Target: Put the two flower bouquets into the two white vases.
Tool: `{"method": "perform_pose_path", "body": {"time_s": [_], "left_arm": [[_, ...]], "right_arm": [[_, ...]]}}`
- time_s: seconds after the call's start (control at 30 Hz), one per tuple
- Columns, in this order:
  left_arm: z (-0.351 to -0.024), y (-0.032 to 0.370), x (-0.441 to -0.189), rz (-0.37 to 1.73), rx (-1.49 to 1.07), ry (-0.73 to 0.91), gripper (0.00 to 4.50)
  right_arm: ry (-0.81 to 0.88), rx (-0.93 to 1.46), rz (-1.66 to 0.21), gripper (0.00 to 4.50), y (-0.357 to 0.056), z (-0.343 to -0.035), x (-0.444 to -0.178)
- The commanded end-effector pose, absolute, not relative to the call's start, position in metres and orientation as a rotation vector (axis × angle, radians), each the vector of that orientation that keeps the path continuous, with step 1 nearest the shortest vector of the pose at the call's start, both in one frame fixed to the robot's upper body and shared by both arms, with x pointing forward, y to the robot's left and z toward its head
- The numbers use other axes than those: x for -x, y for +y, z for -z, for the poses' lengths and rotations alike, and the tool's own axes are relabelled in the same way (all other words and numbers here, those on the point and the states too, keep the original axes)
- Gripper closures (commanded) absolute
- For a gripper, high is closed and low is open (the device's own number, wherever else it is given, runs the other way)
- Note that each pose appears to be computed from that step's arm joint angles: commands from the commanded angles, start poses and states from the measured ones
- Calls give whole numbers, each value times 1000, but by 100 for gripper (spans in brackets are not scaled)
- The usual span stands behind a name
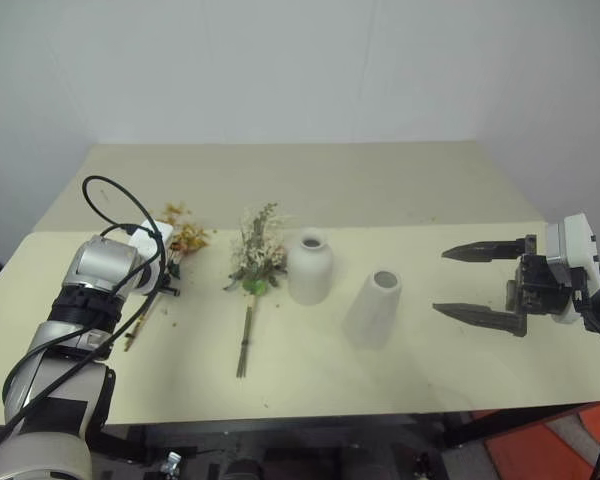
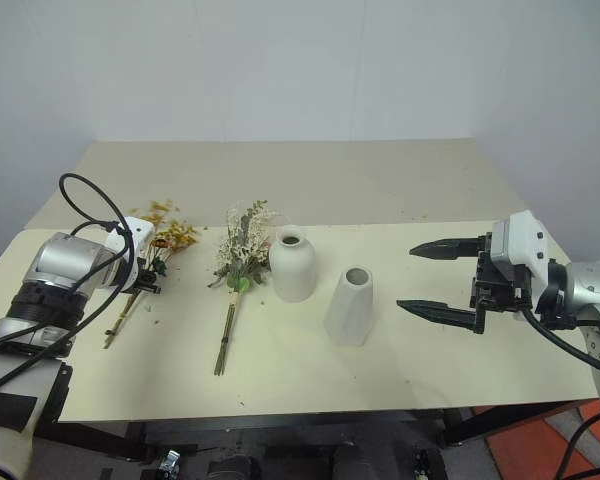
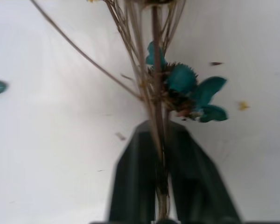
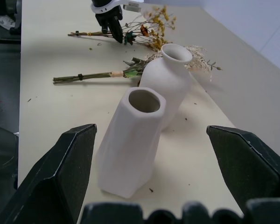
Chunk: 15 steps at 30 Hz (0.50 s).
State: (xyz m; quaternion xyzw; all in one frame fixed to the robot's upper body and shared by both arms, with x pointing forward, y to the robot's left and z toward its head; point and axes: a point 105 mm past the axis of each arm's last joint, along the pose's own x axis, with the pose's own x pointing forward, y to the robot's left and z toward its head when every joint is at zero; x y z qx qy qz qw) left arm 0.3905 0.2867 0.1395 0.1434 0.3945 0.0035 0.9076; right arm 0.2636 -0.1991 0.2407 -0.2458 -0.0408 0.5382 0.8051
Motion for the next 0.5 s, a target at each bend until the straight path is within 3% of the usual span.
{"method": "perform_pose_path", "body": {"time_s": [0.03,0.2,0.37,0.5], "left_arm": [[-199,293,-403,-72,-325,613,448],[-241,283,-412,-46,-312,433,448],[-303,245,-425,99,-193,60,448],[-343,197,-418,325,-147,-278,448]], "right_arm": [[-133,543,-1137,5,-200,-250,-267],[-163,525,-1118,5,-200,-256,-277],[-201,517,-1095,5,-197,-262,-289],[-232,506,-1063,5,-195,-267,-297]]}}
